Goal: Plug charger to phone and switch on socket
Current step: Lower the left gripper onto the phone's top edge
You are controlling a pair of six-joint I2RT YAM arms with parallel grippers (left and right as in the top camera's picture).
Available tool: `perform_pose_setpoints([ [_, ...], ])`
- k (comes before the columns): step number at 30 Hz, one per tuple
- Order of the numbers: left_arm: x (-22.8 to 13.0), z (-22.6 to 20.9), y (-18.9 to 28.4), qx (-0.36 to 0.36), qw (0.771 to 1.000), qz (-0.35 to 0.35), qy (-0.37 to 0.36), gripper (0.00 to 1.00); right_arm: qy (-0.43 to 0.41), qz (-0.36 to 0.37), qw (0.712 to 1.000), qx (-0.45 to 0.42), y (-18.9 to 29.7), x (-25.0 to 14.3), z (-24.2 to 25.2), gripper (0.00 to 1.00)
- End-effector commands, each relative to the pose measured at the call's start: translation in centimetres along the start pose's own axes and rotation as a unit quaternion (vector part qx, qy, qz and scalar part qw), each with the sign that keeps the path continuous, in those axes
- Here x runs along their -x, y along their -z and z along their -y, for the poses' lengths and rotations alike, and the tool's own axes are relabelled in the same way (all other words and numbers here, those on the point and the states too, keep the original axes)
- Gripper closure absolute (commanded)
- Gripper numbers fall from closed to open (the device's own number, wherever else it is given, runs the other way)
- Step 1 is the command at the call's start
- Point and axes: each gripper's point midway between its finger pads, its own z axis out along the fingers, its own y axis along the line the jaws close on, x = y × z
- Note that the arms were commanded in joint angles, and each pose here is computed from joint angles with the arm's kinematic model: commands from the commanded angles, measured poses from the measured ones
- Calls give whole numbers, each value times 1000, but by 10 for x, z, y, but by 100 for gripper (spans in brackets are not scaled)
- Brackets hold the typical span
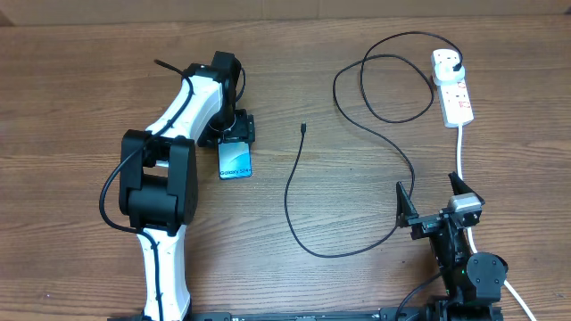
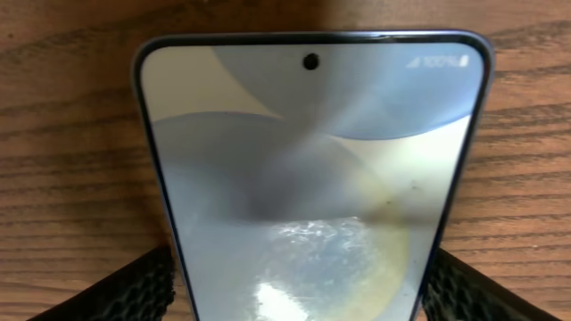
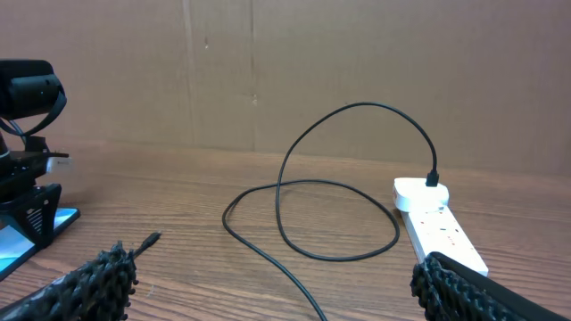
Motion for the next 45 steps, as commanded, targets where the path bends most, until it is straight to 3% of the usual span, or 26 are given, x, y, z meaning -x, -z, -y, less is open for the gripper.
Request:
perform_pose_setpoints([
  [1, -28, 9, -33, -23, 998, -64, 6, 21, -2, 2, 1000, 0, 0, -2, 0, 0],
  [30, -26, 9, -31, -23, 998, -62, 18, 37, -2, 2, 1000, 0, 0, -2, 0, 0],
  [45, 9, 14, 19, -19, 1000, -16, 11, 40, -2, 2, 1000, 0, 0, -2, 0, 0],
])
